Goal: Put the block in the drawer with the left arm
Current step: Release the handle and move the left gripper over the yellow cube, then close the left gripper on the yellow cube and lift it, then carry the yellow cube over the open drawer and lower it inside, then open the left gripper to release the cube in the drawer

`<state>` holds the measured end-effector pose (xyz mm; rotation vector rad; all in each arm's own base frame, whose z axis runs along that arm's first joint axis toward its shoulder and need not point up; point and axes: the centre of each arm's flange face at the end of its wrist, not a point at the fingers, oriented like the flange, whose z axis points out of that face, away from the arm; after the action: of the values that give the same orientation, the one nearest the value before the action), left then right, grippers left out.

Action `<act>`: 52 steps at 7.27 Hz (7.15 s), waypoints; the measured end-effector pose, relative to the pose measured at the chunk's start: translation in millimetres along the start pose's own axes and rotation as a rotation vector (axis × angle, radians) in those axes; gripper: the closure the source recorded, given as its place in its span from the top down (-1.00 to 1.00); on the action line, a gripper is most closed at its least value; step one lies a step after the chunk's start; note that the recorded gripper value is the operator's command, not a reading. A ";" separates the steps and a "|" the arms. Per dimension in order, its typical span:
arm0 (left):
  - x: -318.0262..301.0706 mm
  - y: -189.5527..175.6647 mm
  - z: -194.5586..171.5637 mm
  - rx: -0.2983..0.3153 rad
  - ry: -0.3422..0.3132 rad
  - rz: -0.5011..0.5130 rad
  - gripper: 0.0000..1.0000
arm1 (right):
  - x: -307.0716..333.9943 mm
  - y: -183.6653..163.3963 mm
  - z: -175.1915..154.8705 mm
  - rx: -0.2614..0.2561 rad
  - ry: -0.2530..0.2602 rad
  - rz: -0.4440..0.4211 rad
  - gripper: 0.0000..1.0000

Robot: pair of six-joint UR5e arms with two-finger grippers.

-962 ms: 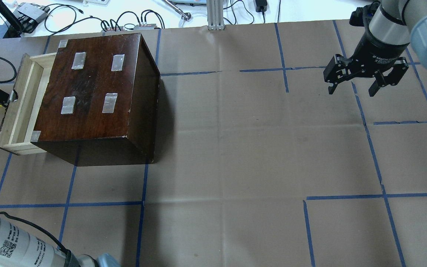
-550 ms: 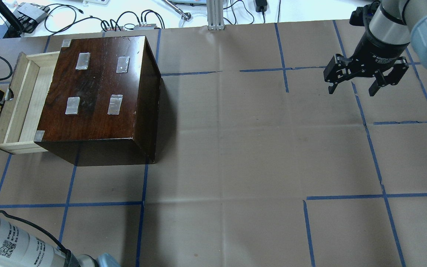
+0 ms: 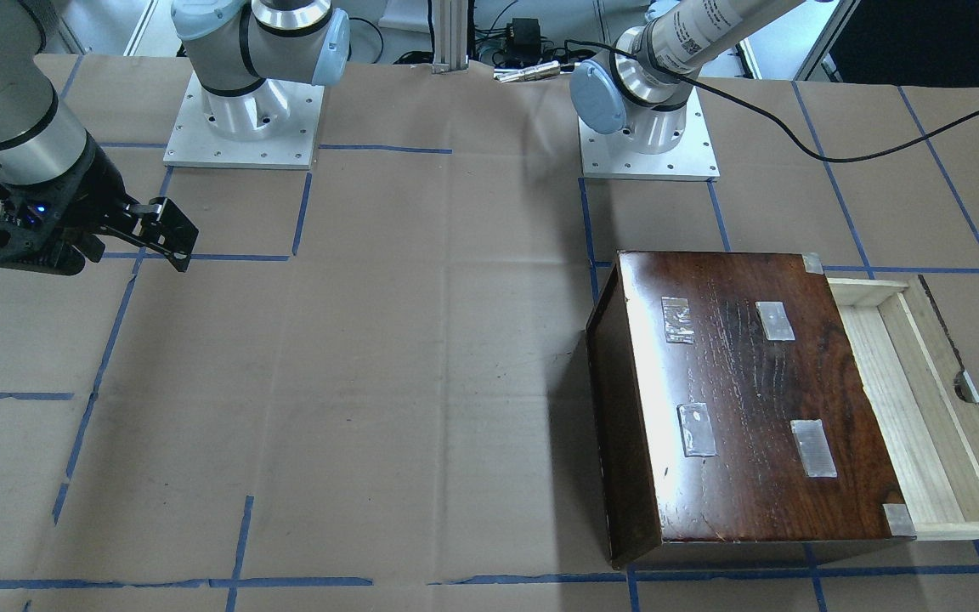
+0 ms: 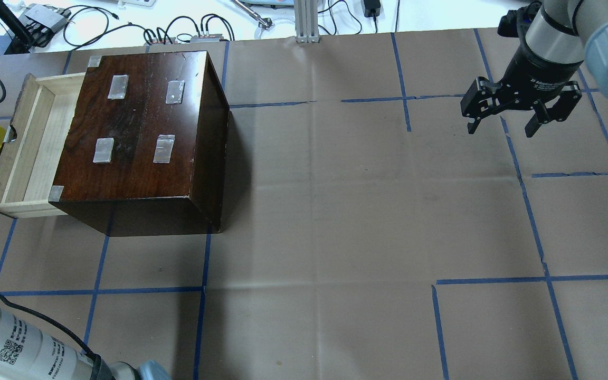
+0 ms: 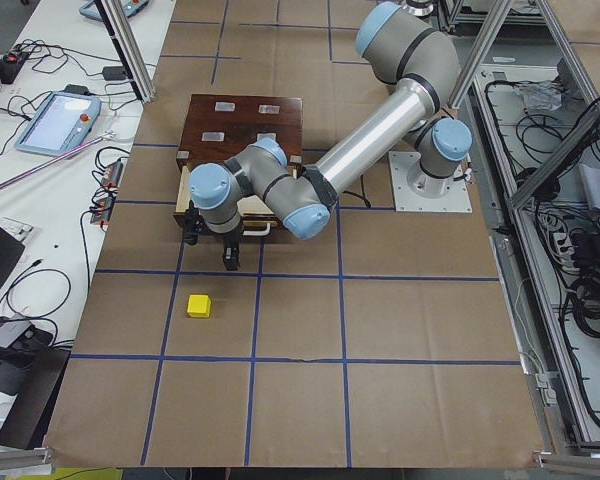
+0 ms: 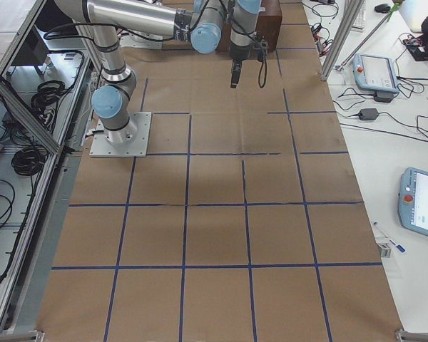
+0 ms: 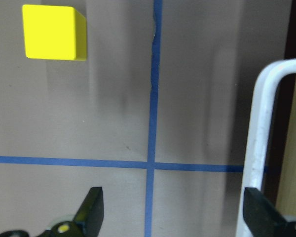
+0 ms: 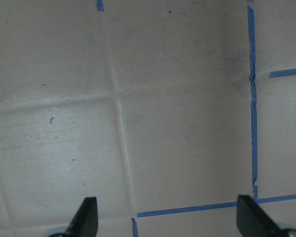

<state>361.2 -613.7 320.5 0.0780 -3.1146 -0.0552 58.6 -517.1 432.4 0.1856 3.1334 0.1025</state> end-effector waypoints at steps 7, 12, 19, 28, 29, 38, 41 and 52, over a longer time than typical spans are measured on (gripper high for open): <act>-61.1 -77.0 77.7 0.044 -0.059 0.001 0.97 | 0.0 0.0 -0.1 0.000 0.000 0.000 1.00; -77.7 -98.1 102.6 0.056 -0.066 0.000 0.97 | 0.0 0.0 0.1 0.000 0.000 0.000 1.00; -86.8 -108.3 136.4 0.038 -0.054 -0.002 0.33 | 0.0 0.0 0.1 0.000 0.000 0.000 1.00; -7.7 -77.1 -3.3 0.001 -0.052 0.048 -0.84 | 0.0 0.0 0.1 0.000 0.000 0.001 1.00; 24.5 -57.5 -31.8 -0.015 -0.045 0.054 -0.84 | 0.0 0.0 0.1 0.000 0.000 0.001 1.00; 182.5 6.0 0.7 -0.128 0.016 0.003 -0.77 | 0.0 0.0 0.0 0.000 0.000 0.001 1.00; 180.5 2.2 11.1 -0.139 0.017 0.004 0.07 | 0.0 0.0 0.0 0.000 0.000 0.000 1.00; 215.8 23.2 -101.1 0.027 -0.063 0.023 0.98 | 0.0 0.0 0.1 0.000 0.000 0.000 1.00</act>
<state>147.2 -605.0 427.7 0.0425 -3.1794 -0.0152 58.6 -517.1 432.3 0.1857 3.1333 0.1028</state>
